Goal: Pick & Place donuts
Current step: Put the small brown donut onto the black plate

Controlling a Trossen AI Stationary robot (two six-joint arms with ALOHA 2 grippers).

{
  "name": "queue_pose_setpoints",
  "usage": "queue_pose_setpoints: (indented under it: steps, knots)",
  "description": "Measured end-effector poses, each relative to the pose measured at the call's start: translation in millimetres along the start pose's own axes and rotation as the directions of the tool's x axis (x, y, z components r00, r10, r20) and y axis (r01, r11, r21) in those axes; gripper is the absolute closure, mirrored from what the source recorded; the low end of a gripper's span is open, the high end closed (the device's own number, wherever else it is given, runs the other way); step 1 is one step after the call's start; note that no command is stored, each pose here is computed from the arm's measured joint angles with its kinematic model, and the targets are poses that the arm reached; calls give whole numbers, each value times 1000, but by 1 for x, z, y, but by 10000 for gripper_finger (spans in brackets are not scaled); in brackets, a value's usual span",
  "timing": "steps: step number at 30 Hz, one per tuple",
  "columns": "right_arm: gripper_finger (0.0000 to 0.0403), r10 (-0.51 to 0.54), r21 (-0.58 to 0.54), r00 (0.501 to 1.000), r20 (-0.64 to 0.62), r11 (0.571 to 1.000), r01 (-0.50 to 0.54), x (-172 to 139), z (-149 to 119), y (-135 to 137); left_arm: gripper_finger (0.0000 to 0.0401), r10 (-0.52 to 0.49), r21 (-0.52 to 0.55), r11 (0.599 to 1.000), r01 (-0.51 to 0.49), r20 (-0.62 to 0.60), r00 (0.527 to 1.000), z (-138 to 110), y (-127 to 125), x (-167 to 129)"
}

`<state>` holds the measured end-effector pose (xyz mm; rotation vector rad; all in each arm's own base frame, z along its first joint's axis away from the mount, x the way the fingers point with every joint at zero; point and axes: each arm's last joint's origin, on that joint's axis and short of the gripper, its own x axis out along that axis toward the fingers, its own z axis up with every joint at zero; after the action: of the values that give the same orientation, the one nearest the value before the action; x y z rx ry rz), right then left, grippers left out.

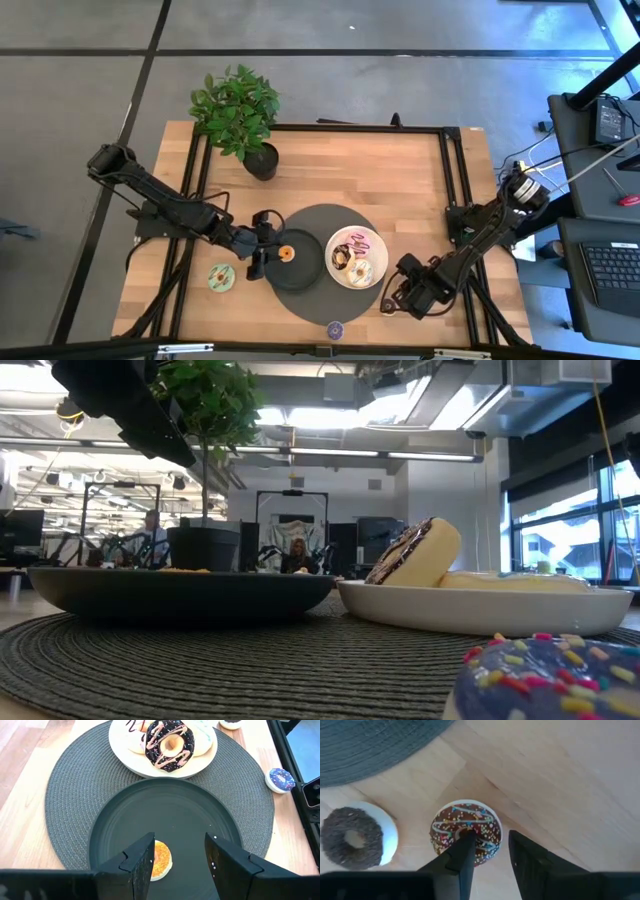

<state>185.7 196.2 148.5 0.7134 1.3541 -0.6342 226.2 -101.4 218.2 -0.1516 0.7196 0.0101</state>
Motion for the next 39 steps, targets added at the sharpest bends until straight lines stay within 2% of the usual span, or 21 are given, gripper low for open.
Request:
queue_pose_setpoints:
  steps: [7,13,24,33,39]
  knots:
    - [312,-25,-42,999,-26,999,24,12,2,4,232,0,0,1000,0,0,1000,0,0,0]
    - [336,-34,-45,999,-40,998,32,11,2,3,232,1,0,1000,-1,0,1000,0,0,0]
    - [344,-31,-68,998,-53,997,27,-8,4,-7,232,0,0,1000,0,0,1000,0,0,0]
    - [344,14,-53,999,-52,998,-17,-32,12,-15,232,0,0,1000,0,0,1000,0,0,0]
    - [344,55,-138,998,38,989,-50,-48,27,-11,232,0,0,1000,0,0,1000,0,0,0]
